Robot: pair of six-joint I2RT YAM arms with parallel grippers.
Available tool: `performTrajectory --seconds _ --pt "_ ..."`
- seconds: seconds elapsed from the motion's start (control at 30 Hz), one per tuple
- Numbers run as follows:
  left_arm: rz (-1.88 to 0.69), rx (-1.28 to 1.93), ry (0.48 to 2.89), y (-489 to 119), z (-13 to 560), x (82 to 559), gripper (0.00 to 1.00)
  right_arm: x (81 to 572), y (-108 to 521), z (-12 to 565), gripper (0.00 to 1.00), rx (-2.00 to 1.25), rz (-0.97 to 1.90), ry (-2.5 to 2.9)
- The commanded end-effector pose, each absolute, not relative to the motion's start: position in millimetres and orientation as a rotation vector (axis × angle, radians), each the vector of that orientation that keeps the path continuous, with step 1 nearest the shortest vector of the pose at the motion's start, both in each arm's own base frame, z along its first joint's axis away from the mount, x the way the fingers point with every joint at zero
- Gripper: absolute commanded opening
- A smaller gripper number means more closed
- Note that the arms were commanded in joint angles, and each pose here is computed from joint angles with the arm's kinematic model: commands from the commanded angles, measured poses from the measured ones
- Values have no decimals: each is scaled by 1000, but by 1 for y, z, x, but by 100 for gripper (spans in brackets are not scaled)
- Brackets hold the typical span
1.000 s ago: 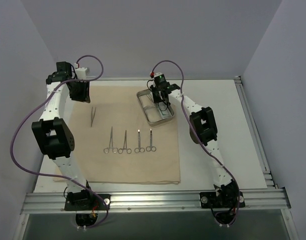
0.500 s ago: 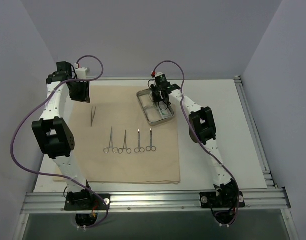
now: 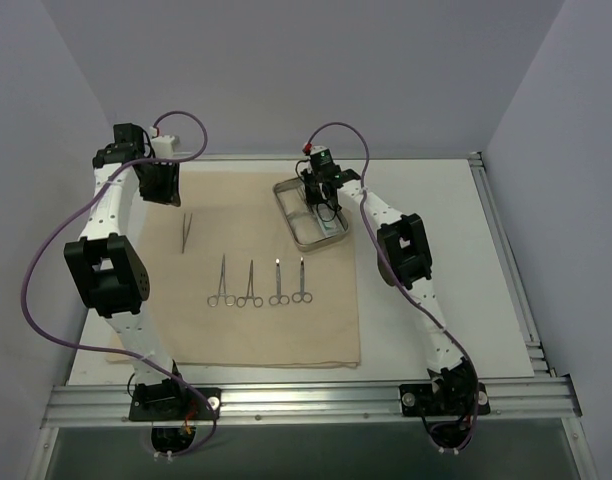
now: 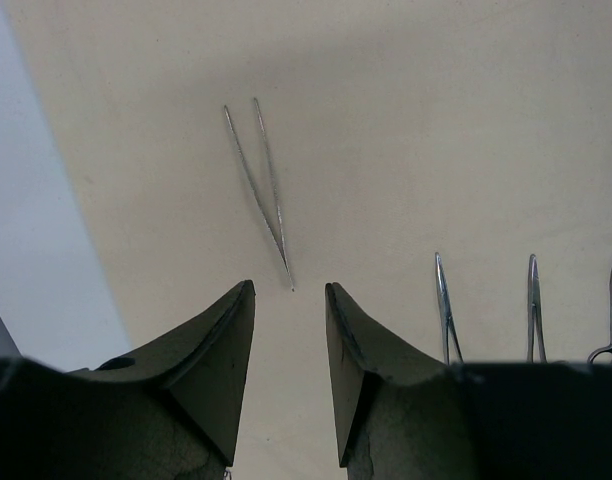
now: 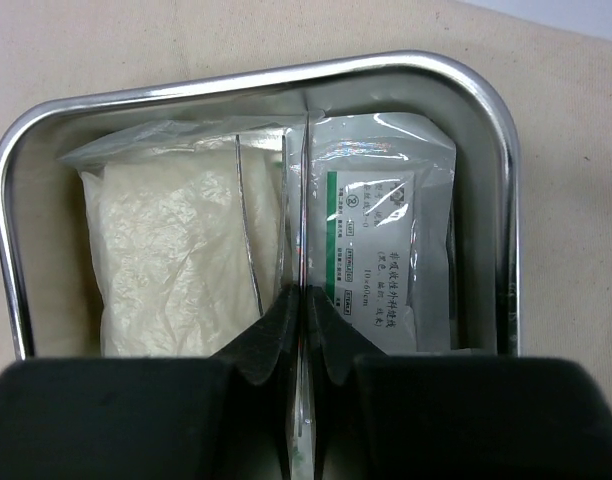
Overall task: Open and lay out the surgical kit
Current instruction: Pick up the medical item from the container, then place the medical item in the surgical kit.
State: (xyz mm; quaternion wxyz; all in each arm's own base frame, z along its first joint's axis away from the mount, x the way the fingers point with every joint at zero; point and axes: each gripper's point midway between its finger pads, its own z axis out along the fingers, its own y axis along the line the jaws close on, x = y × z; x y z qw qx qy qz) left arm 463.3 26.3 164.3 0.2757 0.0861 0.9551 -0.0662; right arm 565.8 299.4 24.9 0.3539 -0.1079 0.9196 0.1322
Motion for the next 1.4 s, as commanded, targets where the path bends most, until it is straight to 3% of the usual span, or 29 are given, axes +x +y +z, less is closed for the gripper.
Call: performTrajectory --seconds 0.0,0.23,0.5,0.7,1.03,1.37 --pt "-170 249 2519 25 182 471 44 570 291 68 0 -235 321 2320" --pt "-170 253 2507 24 188 469 44 572 281 147 0 -131 313 2168" --pt "-166 259 2499 22 193 465 44 563 277 180 0 -6 280 2094" --pt "-217 251 2487 13 196 459 44 543 324 193 0 116 367 2037" --pt "-395 454 2443 -80 191 432 48 508 402 205 0 344 804 1929" --pt "-637 527 2349 -156 176 422 58 478 430 199 0 403 932 1937"
